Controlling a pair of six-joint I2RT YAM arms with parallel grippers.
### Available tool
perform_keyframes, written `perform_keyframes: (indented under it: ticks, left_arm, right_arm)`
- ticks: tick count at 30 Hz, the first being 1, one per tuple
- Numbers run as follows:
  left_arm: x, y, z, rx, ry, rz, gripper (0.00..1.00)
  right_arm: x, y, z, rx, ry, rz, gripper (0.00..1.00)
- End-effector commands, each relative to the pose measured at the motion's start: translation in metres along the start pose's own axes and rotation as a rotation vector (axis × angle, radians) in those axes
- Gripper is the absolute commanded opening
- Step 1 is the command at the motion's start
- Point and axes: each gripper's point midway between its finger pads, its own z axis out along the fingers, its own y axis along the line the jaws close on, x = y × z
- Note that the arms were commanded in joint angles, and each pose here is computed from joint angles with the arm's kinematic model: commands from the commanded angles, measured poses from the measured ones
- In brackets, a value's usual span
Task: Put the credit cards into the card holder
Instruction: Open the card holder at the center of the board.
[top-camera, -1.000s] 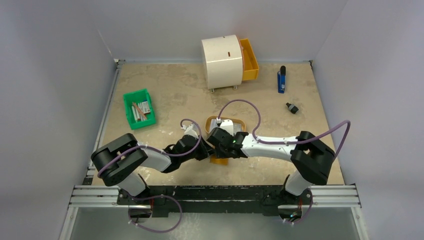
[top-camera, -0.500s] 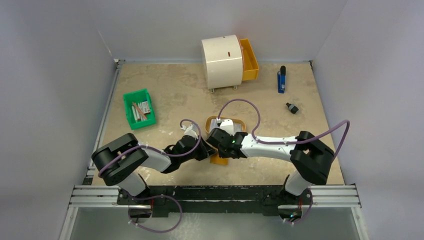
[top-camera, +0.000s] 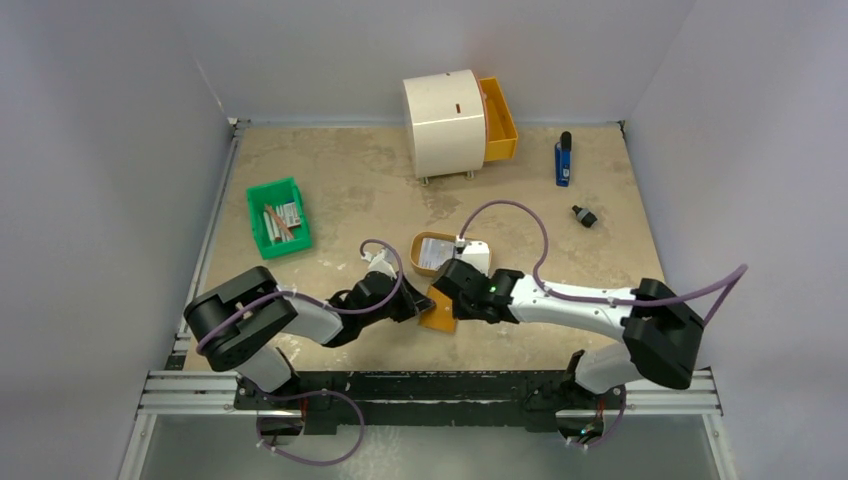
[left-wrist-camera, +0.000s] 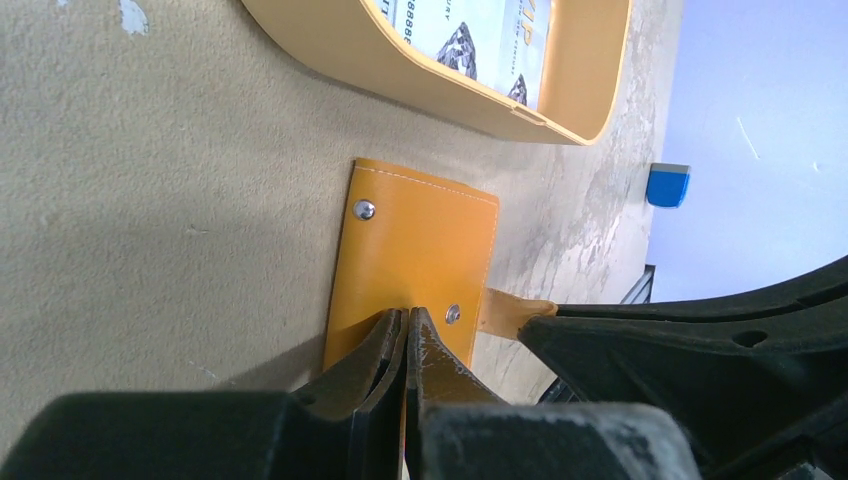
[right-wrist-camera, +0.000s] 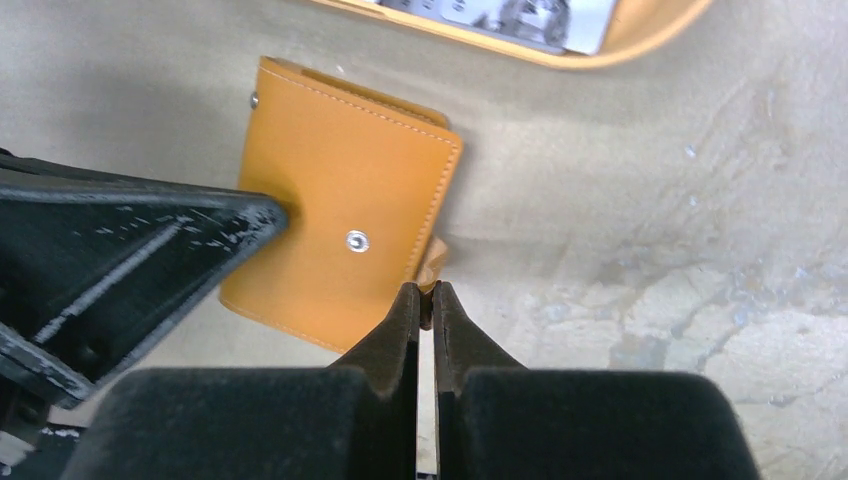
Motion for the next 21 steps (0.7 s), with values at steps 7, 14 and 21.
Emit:
perform_keyframes:
  ticks: [7,14,21]
  left_arm:
    - [-0.003,0.014,-0.018,-0.099,-0.008,0.05,0.28]
    - [-0.013,-0.011,-0.04,-0.063,-0.027,0.107,0.74]
    - [-0.005,-0.036,-0.042,-0.009,0.009,0.188,0.83]
  right_arm:
    - [0.006,-0.02,-0.027,-0.12,-0.04,0.131,0.0]
    - [-0.018,-0.001,-0.057,-0.306,-0.139,0.081,0.0]
    - [-0.013,0.015,-0.057,-0.379,-0.109,0.056,0.0]
